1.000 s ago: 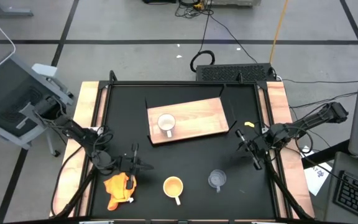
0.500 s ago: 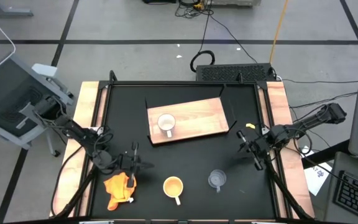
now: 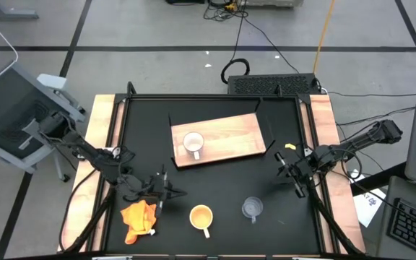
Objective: Stack small to large cups/mugs on shelf
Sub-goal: Put the yellow mug on the shelf
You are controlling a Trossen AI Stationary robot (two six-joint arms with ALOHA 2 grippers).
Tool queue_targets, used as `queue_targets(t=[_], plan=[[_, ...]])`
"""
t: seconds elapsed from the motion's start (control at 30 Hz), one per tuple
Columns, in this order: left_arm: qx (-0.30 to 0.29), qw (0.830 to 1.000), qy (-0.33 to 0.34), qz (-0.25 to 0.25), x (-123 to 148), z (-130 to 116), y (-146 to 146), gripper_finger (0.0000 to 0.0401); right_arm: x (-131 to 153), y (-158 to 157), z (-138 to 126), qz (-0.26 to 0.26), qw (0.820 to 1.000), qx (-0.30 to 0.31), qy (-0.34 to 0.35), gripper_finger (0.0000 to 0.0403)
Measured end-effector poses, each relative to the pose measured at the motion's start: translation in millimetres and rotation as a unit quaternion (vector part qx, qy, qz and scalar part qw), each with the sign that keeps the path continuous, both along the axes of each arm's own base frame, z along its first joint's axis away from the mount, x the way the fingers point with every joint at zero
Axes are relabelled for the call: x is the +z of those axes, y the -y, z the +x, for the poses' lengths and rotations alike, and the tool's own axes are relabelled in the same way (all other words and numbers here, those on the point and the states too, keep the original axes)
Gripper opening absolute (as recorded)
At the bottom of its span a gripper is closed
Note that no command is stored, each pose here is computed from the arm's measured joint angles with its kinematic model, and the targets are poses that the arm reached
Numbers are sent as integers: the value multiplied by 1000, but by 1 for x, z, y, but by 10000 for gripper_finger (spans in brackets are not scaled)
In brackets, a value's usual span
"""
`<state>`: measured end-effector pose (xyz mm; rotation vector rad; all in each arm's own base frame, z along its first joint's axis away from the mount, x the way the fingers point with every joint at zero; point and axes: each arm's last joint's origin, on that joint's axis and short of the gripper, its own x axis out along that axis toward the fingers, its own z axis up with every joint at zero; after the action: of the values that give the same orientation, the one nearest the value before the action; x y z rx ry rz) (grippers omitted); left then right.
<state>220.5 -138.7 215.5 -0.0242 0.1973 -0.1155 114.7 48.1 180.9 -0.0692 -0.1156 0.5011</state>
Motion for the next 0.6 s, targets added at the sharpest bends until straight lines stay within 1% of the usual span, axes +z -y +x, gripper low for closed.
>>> queue_targets(t=[0.13, 0.27, 0.4, 0.6], plan=[[2, 998, -67, 11, 16, 8, 5, 0, -2, 0, 0, -4, 1000, 0, -9, 0], [2, 994, -109, 0, 31, 12, 8, 0, -3, 0, 0, -3, 1000, 0, -16, 0], [-8, 991, -126, -39, 43, 17, 7, 0, -3, 0, 0, -2, 1000, 0, -17, 0], [-19, 986, -156, -52, 50, 32, 4, 0, -3, 0, 0, -2, 1000, 0, -17, 0]])
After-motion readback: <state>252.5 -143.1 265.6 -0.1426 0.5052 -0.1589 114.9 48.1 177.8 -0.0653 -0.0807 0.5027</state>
